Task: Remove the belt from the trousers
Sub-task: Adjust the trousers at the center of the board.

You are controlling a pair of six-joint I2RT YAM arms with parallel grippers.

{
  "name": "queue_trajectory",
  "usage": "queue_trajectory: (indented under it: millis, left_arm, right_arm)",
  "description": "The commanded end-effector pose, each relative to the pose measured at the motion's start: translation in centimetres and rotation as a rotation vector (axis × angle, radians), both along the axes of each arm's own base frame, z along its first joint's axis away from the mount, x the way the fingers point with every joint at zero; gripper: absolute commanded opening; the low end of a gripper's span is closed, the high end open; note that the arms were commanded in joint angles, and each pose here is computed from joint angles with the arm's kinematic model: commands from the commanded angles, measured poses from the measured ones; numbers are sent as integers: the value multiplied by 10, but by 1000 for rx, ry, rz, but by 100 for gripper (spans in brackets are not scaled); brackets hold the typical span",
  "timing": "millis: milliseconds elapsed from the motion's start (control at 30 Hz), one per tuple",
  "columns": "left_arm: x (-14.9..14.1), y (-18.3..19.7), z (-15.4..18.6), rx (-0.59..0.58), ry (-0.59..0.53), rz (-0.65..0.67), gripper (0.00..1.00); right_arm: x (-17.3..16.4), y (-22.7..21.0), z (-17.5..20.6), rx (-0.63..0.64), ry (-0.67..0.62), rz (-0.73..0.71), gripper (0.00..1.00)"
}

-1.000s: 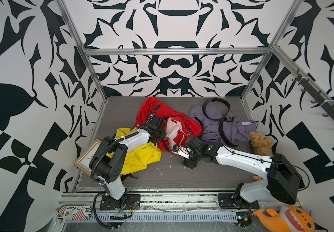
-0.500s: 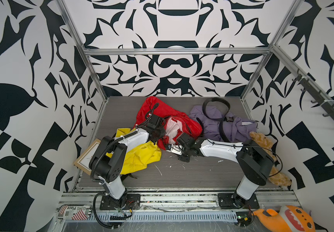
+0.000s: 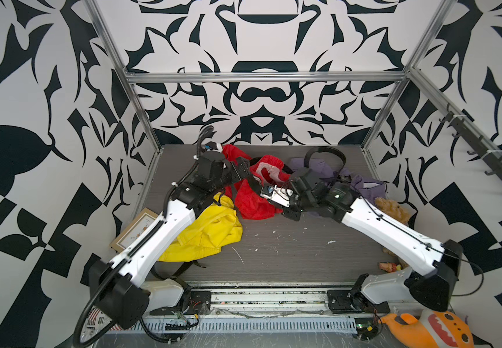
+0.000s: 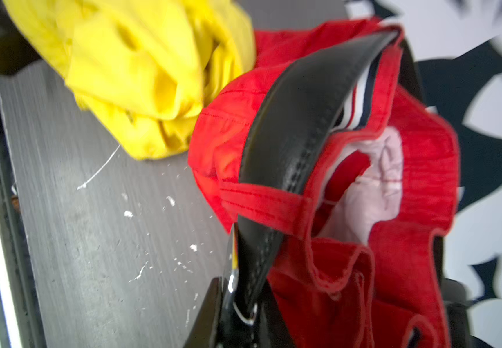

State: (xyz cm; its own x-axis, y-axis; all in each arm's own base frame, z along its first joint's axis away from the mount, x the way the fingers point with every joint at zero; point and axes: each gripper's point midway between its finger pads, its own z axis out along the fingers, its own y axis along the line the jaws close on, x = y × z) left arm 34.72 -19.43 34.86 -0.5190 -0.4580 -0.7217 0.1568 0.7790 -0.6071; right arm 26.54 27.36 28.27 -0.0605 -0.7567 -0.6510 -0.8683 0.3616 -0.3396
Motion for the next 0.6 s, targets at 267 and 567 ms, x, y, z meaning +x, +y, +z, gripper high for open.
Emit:
queue_trajectory:
  millis: [267,567]
  left_arm:
    - [-43,-13,-27,180,-123,-259,99]
    - [-63,-101,-90,376,-205,-514,99]
  right_arm:
    - [-2,-25,211,241,-378,-45,0]
    - [-16,-31,267,286,-471,3,0]
